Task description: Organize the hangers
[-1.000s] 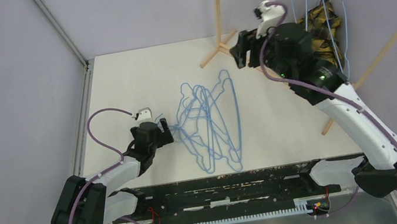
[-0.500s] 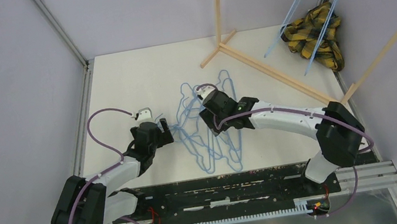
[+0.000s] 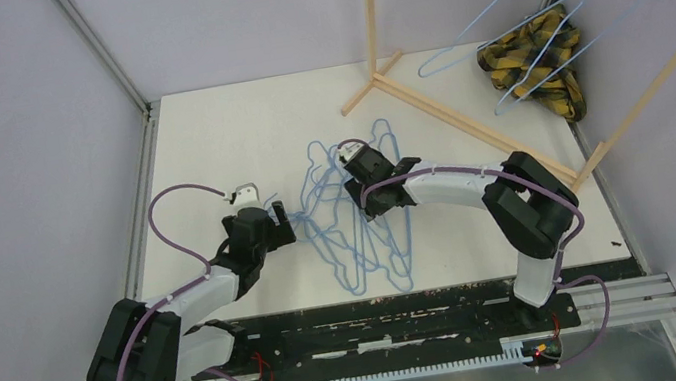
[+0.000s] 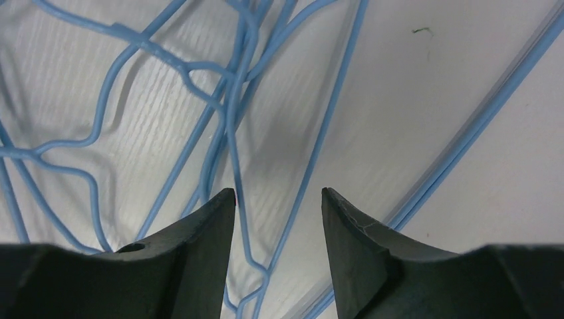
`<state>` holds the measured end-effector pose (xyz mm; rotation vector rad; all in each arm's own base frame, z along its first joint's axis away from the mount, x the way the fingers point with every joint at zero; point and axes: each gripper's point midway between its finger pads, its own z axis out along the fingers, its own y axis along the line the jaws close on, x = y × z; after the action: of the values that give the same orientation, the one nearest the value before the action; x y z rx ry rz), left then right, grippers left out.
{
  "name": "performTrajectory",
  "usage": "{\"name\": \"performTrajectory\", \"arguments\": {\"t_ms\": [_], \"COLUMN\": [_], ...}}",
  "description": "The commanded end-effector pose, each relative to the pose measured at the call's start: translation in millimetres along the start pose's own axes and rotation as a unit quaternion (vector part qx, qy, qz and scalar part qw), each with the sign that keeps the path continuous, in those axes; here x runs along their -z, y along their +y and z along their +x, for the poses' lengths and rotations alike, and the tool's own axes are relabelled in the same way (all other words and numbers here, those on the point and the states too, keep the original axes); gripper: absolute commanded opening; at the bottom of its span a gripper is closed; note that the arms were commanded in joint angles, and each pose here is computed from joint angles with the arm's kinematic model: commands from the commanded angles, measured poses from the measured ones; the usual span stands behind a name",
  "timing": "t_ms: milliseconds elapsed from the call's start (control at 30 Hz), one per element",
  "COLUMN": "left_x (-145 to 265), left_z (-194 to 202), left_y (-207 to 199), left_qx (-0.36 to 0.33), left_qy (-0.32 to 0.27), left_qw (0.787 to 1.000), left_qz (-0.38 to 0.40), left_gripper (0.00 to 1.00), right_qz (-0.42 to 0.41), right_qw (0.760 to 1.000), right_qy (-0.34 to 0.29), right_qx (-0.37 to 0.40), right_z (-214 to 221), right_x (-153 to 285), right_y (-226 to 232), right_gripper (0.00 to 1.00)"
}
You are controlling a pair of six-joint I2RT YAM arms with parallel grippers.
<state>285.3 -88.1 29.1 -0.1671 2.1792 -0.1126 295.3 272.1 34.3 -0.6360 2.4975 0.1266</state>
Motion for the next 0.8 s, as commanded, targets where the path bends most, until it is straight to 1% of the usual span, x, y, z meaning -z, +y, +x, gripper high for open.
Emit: {"name": "performTrajectory", "arguments": {"t_ms": [0, 200, 333, 400, 500, 600, 667, 767], "left_x": [-1, -3, -3, -3, -3, -4, -3, -3], "left_z": [-20, -19, -19, -19, -19, -19, -19, -19], "left_y": [-8, -9, -9, -9, -9, -9, -9, -9], "left_qx": [0.008, 0.007, 0.006, 0.007, 0.006, 0.006, 0.006, 0.006], "left_qy": [-0.032, -0.029, -0.029, -0.029, -0.028, -0.028, -0.029, -0.029], "left_qw": [0.999, 1.0, 1.0, 1.0, 1.0, 1.0, 1.0, 1.0], "left_qz": [0.01, 0.009, 0.008, 0.008, 0.008, 0.008, 0.008, 0.008], "left_gripper": [0.99, 0.99, 0.99, 0.99, 0.99, 0.99, 0.99, 0.99], "right_qz": [-0.03, -0.069, -0.071, -0.068, -0.061, -0.05, -0.045, -0.042], "right_qw": [0.999, 0.997, 0.997, 0.997, 0.998, 0.999, 0.999, 0.998], "right_qy": [-0.035, -0.008, 0.0, 0.005, 0.005, -0.009, -0.02, -0.039], "right_qx": [-0.015, -0.019, -0.023, -0.021, -0.019, -0.019, -0.019, -0.021], "right_z": [-32, -12, 0, 2, 0, -8, -13, -24], "right_x": [-7, -22, -25, -24, -20, -9, 0, 17], "right_y": [2, 13, 14, 12, 8, 3, -1, -4], "right_gripper": [0.58, 0.48, 0.44, 0.38, 0.26, 0.17, 0.08, 0.04]}}
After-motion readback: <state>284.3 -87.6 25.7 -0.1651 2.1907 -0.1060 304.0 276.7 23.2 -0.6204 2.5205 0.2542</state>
